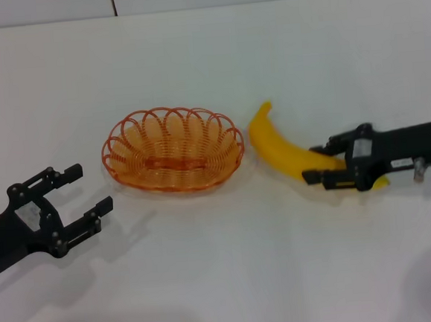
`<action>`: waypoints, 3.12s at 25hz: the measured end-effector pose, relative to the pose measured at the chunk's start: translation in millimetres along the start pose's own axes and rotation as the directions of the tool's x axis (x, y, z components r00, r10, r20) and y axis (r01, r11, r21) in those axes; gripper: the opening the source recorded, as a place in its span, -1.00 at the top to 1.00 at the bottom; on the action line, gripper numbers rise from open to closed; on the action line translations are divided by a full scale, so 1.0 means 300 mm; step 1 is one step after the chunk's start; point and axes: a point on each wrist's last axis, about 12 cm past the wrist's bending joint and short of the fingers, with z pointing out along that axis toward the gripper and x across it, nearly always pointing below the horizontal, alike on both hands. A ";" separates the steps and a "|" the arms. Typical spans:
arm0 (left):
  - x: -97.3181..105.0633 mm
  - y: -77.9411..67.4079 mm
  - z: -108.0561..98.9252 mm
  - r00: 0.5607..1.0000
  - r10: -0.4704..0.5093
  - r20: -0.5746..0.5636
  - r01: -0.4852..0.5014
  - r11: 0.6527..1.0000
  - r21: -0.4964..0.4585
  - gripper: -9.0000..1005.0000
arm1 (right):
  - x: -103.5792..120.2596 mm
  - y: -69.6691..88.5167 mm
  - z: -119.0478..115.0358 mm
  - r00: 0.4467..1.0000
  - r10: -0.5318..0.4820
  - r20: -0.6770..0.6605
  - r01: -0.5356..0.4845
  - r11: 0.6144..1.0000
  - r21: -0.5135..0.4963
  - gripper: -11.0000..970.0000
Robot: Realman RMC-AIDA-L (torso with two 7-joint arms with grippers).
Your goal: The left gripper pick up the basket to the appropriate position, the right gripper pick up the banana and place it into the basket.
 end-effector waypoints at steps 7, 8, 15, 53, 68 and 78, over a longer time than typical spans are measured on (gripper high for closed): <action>0.001 -0.001 -0.001 1.000 -0.001 0.000 0.001 1.000 0.000 -0.40 | -0.004 -0.020 -0.048 0.992 0.040 0.116 -0.049 0.996 0.072 -0.01; 0.001 -0.002 -0.002 1.000 -0.002 0.001 0.002 1.000 0.000 -0.40 | -0.009 -0.017 -0.050 0.991 0.029 0.132 -0.038 0.997 0.067 -0.01; -0.001 -0.002 -0.001 1.000 0.000 0.003 0.000 1.000 0.003 -0.40 | -0.078 0.037 -0.026 0.940 -0.150 0.307 0.161 0.987 -0.011 -0.02; -0.004 -0.009 0.036 0.998 -0.057 0.002 0.056 0.997 0.048 -0.40 | -0.221 0.094 0.322 0.915 -0.342 0.216 0.365 0.927 -0.080 -0.06; 0.002 -0.013 0.027 0.998 -0.059 0.000 0.059 0.998 0.039 -0.40 | -0.213 0.084 0.248 0.905 -0.321 0.280 0.359 0.929 -0.094 -0.51; 0.007 -0.016 0.018 0.998 -0.059 -0.003 0.059 0.998 0.034 -0.40 | -0.024 0.064 -0.003 0.915 -0.278 0.292 0.283 0.959 0.024 -0.77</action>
